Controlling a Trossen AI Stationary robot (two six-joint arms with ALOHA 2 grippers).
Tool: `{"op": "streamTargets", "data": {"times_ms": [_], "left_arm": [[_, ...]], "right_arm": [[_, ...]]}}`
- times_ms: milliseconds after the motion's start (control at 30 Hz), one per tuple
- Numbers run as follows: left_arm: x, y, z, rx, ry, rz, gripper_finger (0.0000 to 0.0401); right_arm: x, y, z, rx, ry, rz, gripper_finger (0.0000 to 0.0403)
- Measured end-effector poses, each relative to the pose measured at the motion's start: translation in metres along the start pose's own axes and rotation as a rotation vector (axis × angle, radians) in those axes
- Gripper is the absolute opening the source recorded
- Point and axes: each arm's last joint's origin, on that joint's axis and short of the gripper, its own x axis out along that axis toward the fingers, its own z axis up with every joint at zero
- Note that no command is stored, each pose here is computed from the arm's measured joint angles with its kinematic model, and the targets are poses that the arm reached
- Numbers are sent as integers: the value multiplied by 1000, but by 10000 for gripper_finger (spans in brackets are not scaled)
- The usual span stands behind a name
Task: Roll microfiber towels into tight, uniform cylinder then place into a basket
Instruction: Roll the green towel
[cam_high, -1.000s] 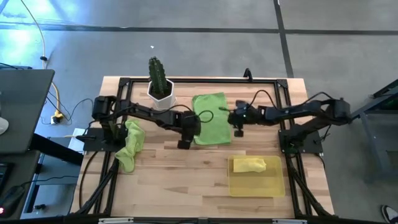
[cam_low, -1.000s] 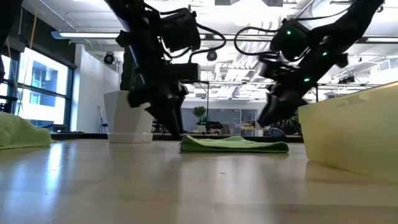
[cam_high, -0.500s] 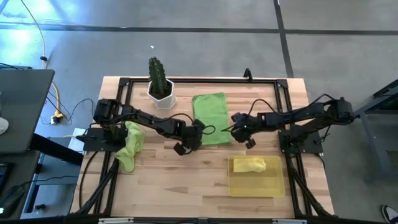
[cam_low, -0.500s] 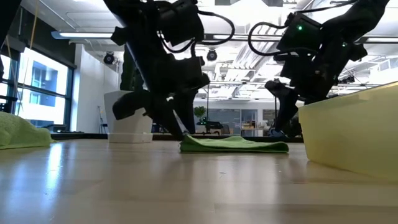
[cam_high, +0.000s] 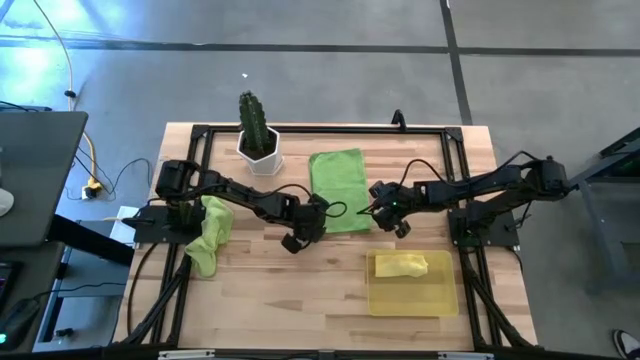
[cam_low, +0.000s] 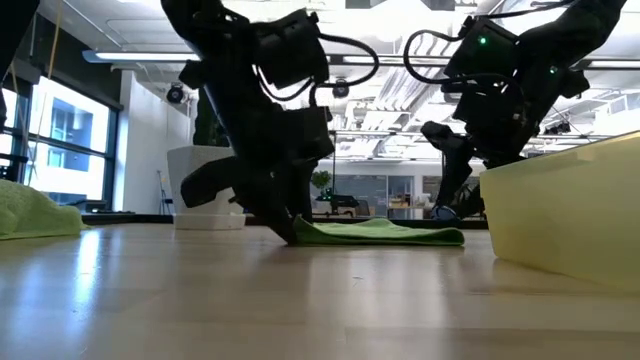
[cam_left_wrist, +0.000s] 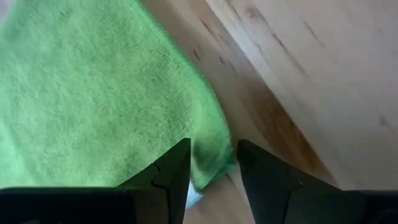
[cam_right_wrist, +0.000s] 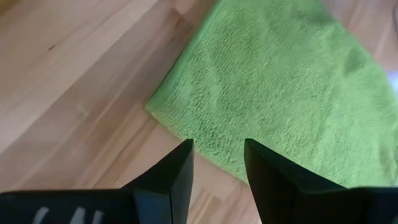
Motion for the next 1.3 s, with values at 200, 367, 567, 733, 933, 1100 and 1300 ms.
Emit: {"op": "streamTargets", "data": {"times_ms": [200,367,567,733,933,1100,1300], "left_arm": [[8,-2,-1,-81,8,-9,127],[8,2,-3,-181,3,-4,127],[9,5,-7,-295,4,-11,120],[9,5,-7,-348,9,-16,102],[10,5,-7,-356,11,-17,72],[10,5,-7,-394,7,-15,43],[8,6,-6,-510,-1,-9,7]], "right_arm": [[11,2,-2,40,18,29,133],[26,7,-5,40,50,64,133],[29,7,-4,32,41,58,133],[29,9,-1,20,28,66,133],[30,11,1,45,12,83,89],[30,12,1,114,6,103,29],[30,12,1,318,7,104,7]]}}
